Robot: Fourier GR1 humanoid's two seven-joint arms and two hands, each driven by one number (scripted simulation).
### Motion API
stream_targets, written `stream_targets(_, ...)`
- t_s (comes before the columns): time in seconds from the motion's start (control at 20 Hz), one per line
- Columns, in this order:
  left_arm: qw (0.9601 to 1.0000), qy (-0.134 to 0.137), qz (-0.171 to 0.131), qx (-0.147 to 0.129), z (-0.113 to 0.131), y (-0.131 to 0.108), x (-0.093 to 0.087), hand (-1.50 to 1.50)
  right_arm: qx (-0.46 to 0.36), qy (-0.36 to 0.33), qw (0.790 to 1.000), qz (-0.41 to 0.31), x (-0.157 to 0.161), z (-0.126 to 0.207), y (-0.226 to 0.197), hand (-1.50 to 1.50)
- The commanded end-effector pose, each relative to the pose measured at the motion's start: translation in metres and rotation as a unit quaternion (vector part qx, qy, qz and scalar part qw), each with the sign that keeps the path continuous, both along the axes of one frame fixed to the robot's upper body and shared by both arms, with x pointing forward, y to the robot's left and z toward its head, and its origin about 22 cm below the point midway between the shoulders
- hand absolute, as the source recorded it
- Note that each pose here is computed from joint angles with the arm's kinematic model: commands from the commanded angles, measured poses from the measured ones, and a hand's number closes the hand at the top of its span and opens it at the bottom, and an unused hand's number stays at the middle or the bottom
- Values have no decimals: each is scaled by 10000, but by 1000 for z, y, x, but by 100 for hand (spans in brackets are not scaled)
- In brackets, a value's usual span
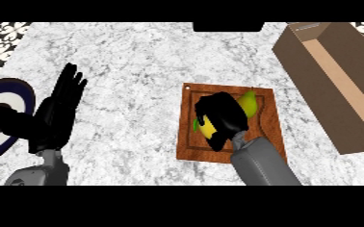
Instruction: Pick the lemon from the cutting board and place it in the cardboard box
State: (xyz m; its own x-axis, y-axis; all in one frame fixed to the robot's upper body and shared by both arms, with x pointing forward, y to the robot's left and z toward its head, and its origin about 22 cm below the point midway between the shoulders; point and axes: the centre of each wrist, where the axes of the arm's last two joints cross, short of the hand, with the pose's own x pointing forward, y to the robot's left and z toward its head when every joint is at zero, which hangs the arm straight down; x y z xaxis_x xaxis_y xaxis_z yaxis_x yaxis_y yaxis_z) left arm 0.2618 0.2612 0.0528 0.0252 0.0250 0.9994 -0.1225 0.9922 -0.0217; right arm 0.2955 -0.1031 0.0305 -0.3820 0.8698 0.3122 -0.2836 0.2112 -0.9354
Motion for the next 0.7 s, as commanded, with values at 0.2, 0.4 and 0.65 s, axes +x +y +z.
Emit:
stream_targets(0.2,10000,49,-56,-32,10,-5,-2,0,-239,-913,9948,-388,-51,66,38,150)
stream_targets(0.4,9999,66,-67,-43,12,11,-4,0,-126,-1256,9914,-333,-85,96,52,150)
stream_targets(0.65,10000,-12,38,17,5,14,-4,0,1122,-1789,9672,-1412,-74,145,27,150)
